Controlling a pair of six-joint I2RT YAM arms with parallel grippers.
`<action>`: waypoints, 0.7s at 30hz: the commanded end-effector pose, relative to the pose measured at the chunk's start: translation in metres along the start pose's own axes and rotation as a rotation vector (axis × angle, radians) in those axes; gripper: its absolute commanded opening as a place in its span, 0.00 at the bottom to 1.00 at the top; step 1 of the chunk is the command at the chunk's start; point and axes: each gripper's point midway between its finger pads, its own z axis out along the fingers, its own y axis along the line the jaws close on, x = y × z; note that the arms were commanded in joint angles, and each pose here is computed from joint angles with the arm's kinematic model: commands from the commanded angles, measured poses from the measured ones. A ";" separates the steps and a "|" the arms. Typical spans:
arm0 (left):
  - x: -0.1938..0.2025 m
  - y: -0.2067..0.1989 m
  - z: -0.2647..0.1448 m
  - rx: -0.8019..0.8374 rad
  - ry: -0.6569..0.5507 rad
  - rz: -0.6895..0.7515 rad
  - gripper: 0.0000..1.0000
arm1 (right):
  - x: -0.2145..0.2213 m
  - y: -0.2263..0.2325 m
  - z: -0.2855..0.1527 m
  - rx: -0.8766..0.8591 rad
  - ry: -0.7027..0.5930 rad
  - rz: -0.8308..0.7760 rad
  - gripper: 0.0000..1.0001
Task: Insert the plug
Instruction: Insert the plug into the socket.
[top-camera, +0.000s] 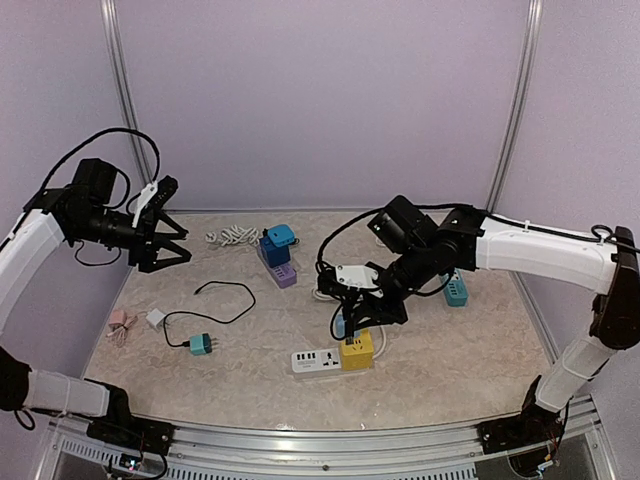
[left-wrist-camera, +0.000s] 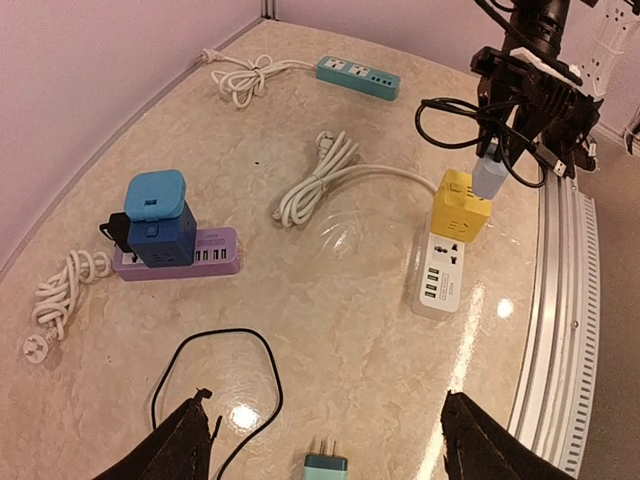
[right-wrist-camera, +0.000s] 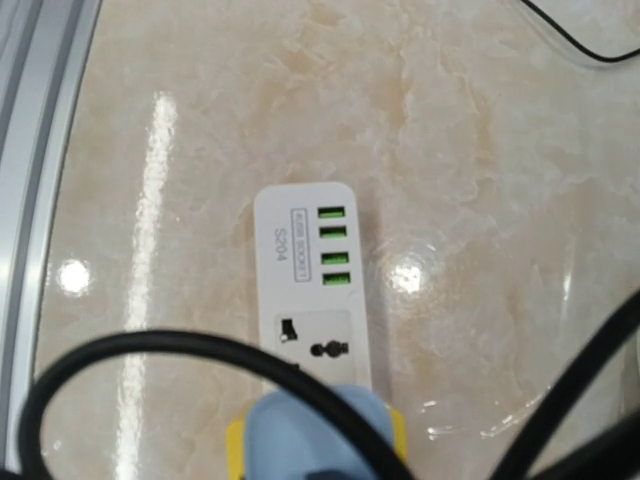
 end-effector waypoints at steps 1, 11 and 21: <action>0.010 0.002 -0.005 -0.013 0.008 -0.020 0.76 | -0.002 0.001 -0.018 0.027 -0.063 -0.041 0.00; 0.013 0.006 -0.008 -0.017 -0.008 -0.038 0.76 | 0.010 0.003 -0.011 0.045 -0.091 -0.042 0.00; 0.015 0.009 -0.007 -0.022 -0.003 -0.047 0.76 | 0.020 -0.003 -0.004 0.043 -0.079 -0.037 0.00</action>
